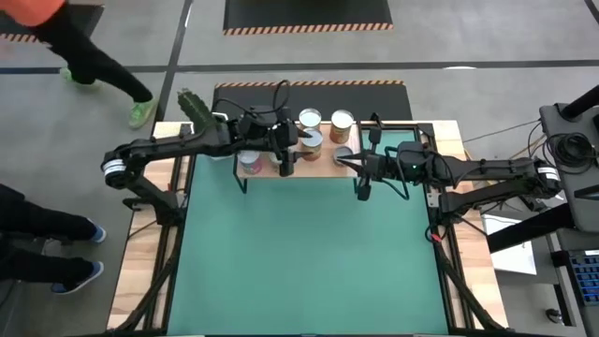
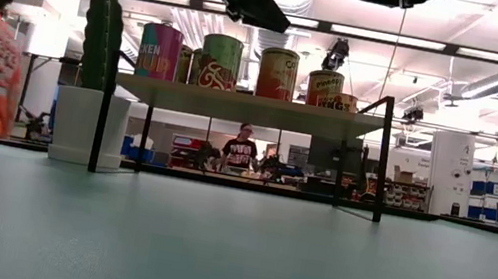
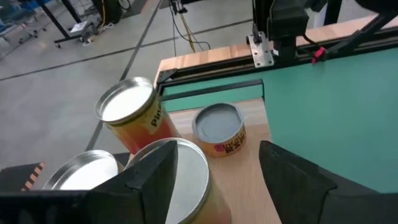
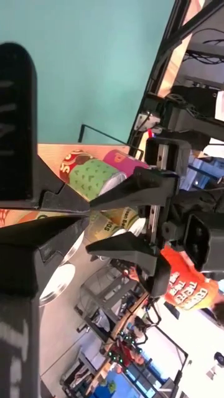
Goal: Pick and place cans onto a shelf
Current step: Adjust the canned goods on the shelf
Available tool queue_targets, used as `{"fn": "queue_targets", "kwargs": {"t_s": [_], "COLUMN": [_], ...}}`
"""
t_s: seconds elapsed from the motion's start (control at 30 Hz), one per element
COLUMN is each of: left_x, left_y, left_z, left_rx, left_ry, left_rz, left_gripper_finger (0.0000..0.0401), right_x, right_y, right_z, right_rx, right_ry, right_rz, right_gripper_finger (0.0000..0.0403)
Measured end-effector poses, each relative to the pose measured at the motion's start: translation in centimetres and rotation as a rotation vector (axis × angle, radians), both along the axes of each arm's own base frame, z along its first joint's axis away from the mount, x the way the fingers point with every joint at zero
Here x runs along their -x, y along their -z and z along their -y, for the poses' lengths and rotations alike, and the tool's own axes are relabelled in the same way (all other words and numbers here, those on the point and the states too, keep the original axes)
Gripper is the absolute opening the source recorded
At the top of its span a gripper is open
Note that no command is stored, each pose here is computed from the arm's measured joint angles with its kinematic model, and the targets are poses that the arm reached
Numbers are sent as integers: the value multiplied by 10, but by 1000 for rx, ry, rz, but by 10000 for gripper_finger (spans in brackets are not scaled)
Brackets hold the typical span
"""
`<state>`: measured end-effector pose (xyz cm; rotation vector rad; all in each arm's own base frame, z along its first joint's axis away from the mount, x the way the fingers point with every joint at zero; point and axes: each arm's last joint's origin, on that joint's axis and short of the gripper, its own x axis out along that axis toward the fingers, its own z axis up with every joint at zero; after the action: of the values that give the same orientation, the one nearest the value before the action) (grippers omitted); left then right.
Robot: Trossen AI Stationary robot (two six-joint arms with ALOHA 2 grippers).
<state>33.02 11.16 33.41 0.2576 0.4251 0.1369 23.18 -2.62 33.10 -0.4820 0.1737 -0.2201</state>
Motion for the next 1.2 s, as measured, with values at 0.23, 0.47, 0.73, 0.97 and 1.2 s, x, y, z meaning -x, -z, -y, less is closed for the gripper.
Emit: {"fn": "queue_targets", "kwargs": {"t_s": [0.23,0.47,0.73,0.97,1.2], "left_x": [-8,-9,7,52,94], "left_y": [6,1,-15,-40,-45], "left_z": [-3,-3,-2,5,1], "left_rx": [-4,-18,-135,-281,-206], "left_ry": [2,1,-110,-254,-353], "left_rz": [-8,31,16,-113,-241], "left_gripper_finger": [198,187,165,143,122], "right_x": [-1,-2,-2,-2,-2], "right_y": [1,1,2,2,2], "right_z": [0,0,0,0,0], "right_rx": [8,13,13,15,14], "right_ry": [-1,-2,-3,-3,-3], "right_rz": [-7,-9,-11,-13,-13], "right_gripper_finger": [9,9,9,9,9]}}
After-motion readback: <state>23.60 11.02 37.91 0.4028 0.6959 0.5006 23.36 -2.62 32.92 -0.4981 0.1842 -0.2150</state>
